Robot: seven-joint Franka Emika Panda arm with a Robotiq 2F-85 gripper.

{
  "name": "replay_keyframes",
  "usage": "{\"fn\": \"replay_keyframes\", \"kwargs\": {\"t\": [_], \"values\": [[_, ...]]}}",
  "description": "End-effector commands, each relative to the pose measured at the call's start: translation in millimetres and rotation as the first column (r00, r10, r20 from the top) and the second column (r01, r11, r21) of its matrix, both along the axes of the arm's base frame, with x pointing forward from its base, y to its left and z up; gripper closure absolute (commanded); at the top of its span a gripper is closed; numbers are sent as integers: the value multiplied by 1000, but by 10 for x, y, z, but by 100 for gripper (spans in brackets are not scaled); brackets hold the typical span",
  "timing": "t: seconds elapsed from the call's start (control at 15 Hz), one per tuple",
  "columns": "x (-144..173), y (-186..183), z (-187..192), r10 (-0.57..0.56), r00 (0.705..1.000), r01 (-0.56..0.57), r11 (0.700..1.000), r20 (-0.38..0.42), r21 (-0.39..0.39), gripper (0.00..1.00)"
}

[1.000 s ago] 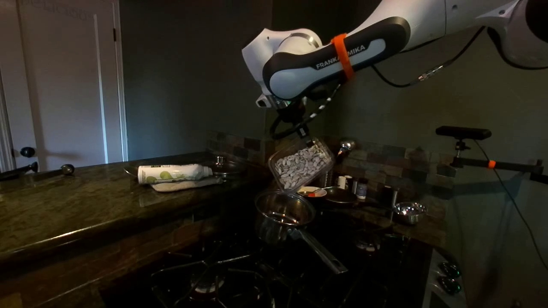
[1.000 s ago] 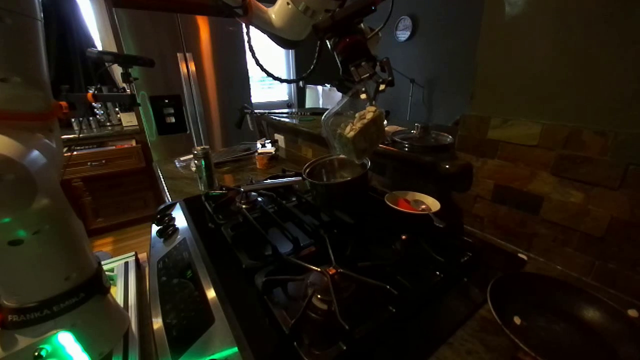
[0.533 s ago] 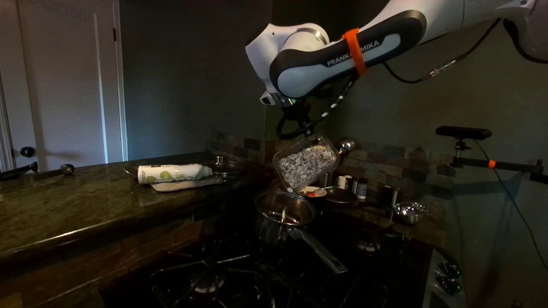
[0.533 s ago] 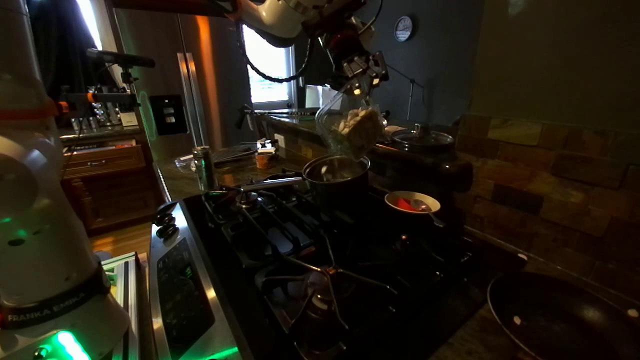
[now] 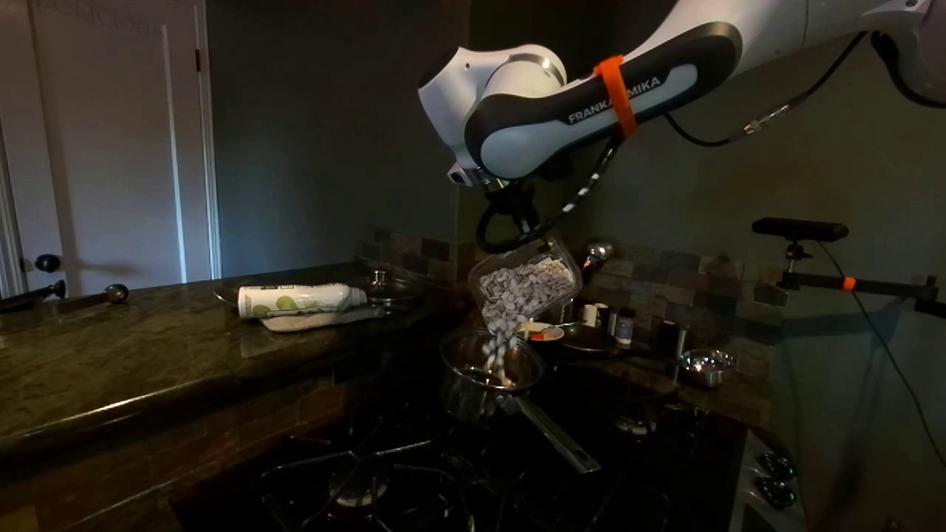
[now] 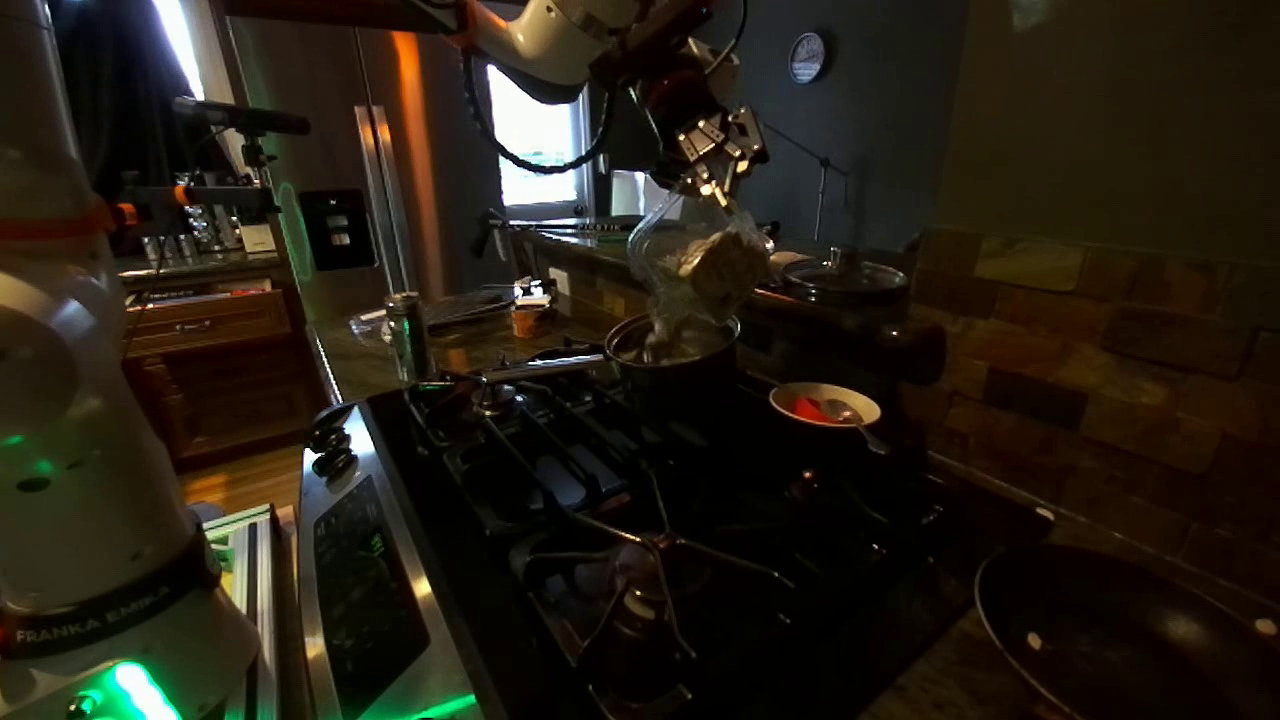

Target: Empty some of the grains into the pot then place the container on the counter

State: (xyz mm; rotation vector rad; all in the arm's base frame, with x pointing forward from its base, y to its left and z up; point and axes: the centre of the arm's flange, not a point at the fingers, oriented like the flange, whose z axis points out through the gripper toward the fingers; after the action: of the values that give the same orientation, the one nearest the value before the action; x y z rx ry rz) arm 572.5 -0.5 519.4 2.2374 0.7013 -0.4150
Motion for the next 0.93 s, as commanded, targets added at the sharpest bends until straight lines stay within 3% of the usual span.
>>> {"fn": "replay_keyframes", "kwargs": {"t": [0.0, 0.53, 0.87], "values": [[-68, 56, -14, -12, 1000, 13, 999, 26, -31, 99], [19, 31, -67, -64, 997, 65, 998, 48, -12, 99], [192, -196, -213, -111, 992, 118, 983, -59, 143, 99]]}}
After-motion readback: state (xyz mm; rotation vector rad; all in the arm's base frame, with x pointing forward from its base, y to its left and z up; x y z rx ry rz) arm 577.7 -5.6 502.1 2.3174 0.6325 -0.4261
